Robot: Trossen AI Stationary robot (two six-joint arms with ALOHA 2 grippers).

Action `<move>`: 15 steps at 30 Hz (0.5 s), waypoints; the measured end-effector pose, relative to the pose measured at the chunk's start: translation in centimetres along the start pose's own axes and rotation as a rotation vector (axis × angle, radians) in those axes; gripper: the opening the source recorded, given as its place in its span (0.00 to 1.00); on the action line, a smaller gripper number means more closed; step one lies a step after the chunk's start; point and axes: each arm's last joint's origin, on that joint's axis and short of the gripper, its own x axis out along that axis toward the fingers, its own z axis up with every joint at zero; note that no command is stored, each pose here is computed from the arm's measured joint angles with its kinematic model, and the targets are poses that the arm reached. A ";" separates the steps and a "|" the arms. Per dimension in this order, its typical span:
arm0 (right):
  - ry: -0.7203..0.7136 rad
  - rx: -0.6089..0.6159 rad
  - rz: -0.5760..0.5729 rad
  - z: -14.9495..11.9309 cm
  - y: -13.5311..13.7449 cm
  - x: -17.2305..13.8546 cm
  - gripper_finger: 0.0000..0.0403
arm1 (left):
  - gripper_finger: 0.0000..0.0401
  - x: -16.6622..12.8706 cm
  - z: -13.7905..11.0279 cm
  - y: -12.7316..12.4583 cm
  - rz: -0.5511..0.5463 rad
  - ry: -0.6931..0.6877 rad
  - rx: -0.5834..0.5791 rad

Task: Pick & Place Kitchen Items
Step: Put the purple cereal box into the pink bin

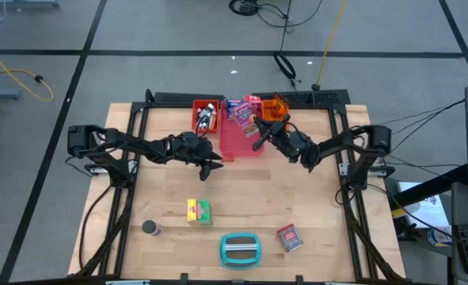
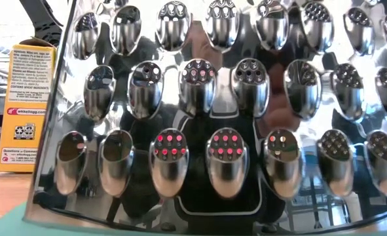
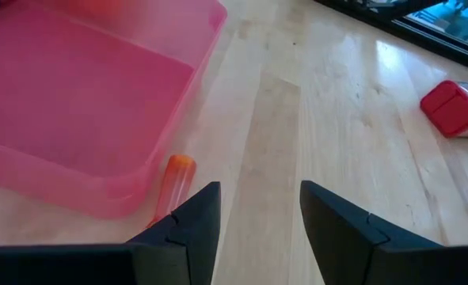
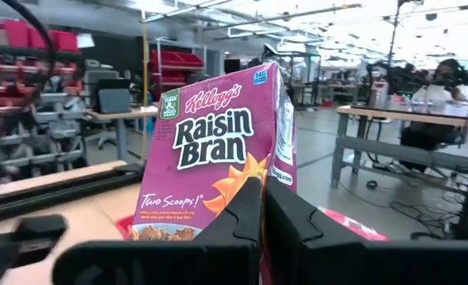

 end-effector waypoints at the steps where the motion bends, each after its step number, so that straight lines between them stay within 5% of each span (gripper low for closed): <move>1: -0.010 0.003 0.009 -0.3 -0.1 0.2 0.00 | 0.44 0.0 0.0 0.0 0.000 0.000 0.000; 15: -0.024 0.146 -0.058 -4.8 -1.8 3.4 0.00 | 0.44 0.0 0.2 0.0 -0.004 -0.017 0.004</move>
